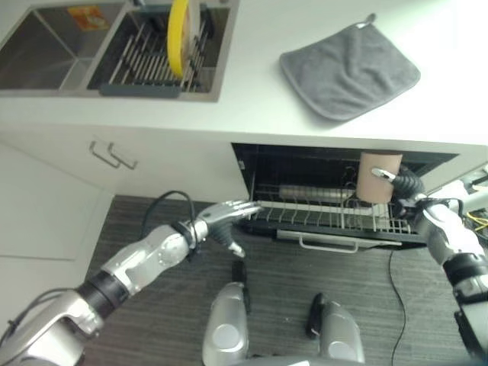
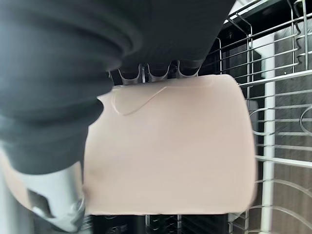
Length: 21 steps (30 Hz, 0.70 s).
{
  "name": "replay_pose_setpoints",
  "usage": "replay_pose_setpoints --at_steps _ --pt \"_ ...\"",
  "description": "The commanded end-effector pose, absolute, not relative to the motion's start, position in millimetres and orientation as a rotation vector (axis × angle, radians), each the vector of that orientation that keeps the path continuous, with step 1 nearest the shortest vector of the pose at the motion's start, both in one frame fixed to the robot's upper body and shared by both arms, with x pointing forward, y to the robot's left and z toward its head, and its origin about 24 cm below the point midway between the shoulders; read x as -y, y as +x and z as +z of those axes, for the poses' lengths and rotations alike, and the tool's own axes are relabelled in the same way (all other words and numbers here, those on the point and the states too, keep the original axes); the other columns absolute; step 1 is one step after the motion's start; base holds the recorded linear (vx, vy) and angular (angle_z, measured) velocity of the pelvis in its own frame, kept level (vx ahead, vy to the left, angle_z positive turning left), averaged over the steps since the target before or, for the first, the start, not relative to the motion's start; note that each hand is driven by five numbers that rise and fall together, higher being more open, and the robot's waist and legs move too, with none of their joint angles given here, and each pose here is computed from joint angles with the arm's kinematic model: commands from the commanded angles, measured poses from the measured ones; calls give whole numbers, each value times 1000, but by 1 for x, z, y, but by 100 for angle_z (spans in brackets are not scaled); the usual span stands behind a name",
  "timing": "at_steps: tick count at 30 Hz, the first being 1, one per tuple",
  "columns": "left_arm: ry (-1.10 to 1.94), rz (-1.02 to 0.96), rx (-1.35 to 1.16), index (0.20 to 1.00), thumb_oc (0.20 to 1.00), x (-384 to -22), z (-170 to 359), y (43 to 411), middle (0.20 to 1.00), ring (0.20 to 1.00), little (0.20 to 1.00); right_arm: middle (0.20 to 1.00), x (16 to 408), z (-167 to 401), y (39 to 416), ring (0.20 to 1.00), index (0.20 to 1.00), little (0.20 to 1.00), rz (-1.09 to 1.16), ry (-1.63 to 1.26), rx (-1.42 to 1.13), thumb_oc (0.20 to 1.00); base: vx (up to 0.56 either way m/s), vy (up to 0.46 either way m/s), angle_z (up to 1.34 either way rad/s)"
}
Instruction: Place the dishes in the dishwasher.
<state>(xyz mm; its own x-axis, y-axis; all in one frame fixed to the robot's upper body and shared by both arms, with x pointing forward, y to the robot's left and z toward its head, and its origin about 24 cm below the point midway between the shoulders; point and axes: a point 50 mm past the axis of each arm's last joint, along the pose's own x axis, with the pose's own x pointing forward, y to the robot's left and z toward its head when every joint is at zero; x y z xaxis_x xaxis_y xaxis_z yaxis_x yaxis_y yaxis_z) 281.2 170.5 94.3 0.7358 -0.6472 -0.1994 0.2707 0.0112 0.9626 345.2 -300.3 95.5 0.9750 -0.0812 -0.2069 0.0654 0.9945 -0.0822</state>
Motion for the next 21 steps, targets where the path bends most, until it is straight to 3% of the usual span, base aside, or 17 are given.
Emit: replay_pose_setpoints --at_steps 1,14,21 --pt "1404 -746 538 1000 1000 -155 126 286 1000 1000 1000 200 309 165 370 200 200 200 -129 -130 -54 200 -107 11 8" --pt "1449 -735 677 1000 1000 -126 170 299 1000 1000 1000 200 315 194 388 200 200 200 -222 -188 -149 200 -76 21 4" --pt "1492 -732 635 1000 1000 -125 169 303 1000 1000 1000 200 311 196 392 200 200 200 -246 -145 -124 200 -11 18 0"
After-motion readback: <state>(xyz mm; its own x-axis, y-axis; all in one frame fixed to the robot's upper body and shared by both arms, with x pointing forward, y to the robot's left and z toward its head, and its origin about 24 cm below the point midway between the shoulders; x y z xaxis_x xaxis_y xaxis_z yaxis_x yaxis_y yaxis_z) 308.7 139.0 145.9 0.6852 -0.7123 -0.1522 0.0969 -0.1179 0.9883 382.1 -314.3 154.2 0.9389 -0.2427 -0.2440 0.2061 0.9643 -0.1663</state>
